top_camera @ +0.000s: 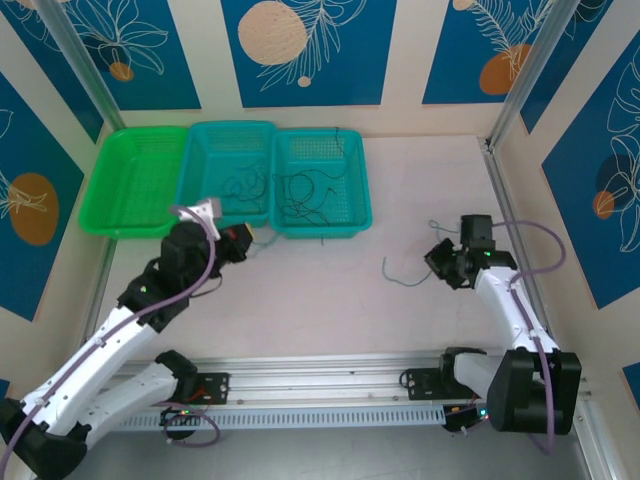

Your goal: Untangle the cables

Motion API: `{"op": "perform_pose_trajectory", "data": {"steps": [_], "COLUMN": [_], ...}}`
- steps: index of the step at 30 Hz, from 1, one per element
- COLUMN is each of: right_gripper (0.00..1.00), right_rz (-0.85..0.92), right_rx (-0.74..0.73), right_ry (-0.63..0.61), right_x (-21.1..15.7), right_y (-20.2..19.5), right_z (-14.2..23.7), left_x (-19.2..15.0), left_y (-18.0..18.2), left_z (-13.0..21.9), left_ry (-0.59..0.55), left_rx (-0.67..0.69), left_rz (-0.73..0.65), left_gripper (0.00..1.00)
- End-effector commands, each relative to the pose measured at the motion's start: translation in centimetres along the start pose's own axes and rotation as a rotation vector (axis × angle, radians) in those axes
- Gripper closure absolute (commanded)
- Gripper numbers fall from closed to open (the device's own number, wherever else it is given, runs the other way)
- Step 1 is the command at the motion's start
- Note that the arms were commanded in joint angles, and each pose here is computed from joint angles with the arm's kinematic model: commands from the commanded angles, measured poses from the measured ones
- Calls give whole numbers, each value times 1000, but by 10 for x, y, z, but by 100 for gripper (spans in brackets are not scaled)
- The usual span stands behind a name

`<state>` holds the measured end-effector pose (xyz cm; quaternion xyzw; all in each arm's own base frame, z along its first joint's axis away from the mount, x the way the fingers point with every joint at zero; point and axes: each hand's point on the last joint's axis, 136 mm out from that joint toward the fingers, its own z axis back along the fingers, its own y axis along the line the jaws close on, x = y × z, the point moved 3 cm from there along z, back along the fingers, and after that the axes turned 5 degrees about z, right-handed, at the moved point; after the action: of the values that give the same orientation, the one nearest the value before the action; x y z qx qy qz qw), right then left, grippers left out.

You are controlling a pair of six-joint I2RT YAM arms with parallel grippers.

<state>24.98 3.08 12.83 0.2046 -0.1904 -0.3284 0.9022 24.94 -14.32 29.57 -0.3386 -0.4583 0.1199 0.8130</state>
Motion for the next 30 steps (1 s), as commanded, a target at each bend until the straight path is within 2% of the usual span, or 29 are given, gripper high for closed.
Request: {"op": "perform_pose_trajectory", "data": {"steps": [1, 5, 8, 12, 16, 20, 24, 27, 30], "right_gripper": [100, 100, 100, 100, 100, 100, 100, 100, 100], "right_rz": [61, 147, 198, 238, 256, 269, 276, 279, 311], "right_rx": [44, 33, 9, 22, 33, 49, 51, 62, 103], "right_ry": [95, 121, 82, 44, 32, 22, 18, 15, 4], "right_x": [-32, -61, -67, -69, -69, -68, -66, -65, -64], "right_y": [27, 41, 44, 46, 47, 51, 54, 58, 69], "right_z": [5, 7, 19, 36, 48, 56, 62, 68, 75], "left_x": [41, 105, 151, 210, 243, 248, 247, 248, 250], "left_y": [13, 49, 84, 140, 204, 254, 270, 263, 239], "left_z": [-8, -23, -27, -21, -19, -45, -58, -56, -51], "left_ry": [-45, -143, -220, -333, -382, -319, -281, -287, -308], "left_rx": [68, 180, 308, 424, 575, 557, 568, 540, 475], "left_rz": [-82, -21, -5, 108, 198, 350, 369, 366, 371], "left_gripper": [100, 100, 100, 100, 100, 99, 63, 51, 47]}}
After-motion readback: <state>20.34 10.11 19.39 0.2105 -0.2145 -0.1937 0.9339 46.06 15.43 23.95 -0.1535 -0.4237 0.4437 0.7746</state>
